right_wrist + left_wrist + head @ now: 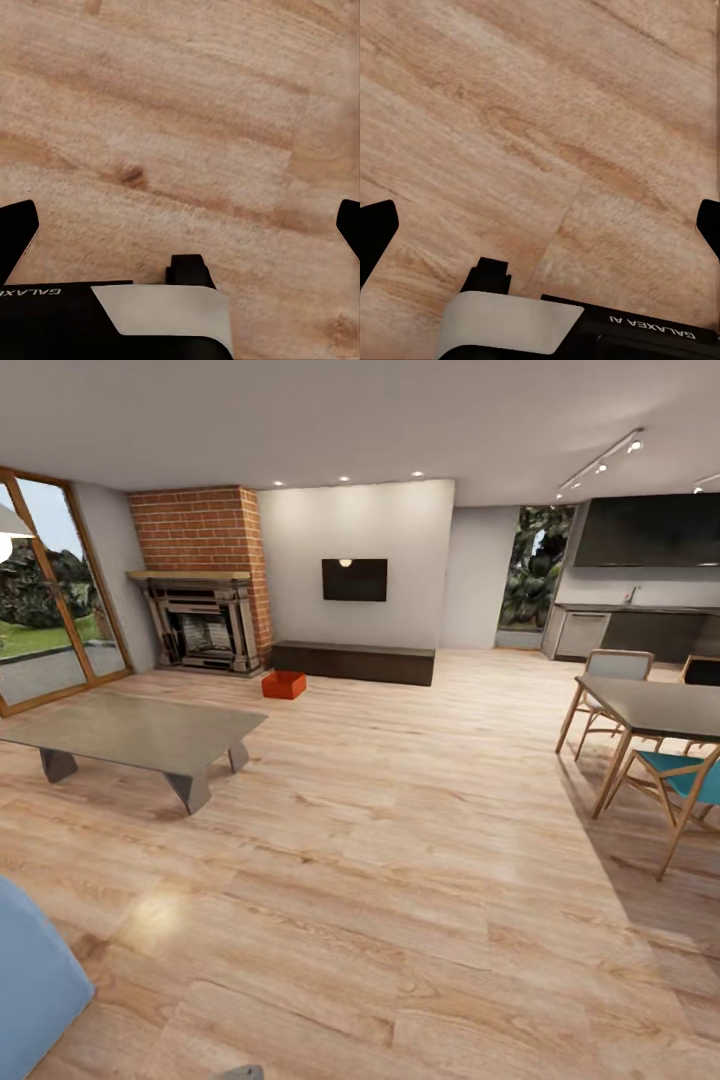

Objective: Move the two storage containers from the living room to the garage. In the garage, place one container on the floor and stack the other container on top of it (either order is fine).

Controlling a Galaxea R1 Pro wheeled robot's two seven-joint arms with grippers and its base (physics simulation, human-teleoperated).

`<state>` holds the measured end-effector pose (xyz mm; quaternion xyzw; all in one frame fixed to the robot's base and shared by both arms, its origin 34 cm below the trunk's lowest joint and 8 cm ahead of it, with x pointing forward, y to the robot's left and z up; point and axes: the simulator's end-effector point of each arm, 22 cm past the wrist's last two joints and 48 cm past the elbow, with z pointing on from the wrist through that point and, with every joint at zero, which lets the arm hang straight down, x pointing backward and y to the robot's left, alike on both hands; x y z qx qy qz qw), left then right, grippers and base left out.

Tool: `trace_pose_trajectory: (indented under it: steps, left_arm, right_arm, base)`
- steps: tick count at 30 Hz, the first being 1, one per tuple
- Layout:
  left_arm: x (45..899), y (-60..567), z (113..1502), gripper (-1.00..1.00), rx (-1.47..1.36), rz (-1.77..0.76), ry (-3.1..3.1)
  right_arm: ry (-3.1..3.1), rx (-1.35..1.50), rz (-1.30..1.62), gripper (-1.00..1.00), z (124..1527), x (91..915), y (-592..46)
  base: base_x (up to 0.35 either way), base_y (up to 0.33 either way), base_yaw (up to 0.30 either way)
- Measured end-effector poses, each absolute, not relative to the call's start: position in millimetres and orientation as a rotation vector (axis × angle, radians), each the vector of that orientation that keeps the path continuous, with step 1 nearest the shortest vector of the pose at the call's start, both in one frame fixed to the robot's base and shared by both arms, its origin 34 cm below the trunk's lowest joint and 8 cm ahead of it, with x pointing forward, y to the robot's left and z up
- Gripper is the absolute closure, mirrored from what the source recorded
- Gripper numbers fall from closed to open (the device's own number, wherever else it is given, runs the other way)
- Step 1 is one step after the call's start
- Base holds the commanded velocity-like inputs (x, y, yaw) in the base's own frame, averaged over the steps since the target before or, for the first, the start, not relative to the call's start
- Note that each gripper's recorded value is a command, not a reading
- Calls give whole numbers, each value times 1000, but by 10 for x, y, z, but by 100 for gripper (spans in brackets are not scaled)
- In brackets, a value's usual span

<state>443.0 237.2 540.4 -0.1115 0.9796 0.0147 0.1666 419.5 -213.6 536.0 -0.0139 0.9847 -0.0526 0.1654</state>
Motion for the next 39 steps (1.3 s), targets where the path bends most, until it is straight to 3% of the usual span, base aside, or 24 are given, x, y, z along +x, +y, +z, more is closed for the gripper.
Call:
trace_pose_trajectory:
  steps: [39]
  left_arm:
    - [4430,2360,5405,-100,-315,40,2789]
  right_arm:
    - [2805,-40,-149,-100,5360,4194,-2135]
  base:
    - [338,0,0]
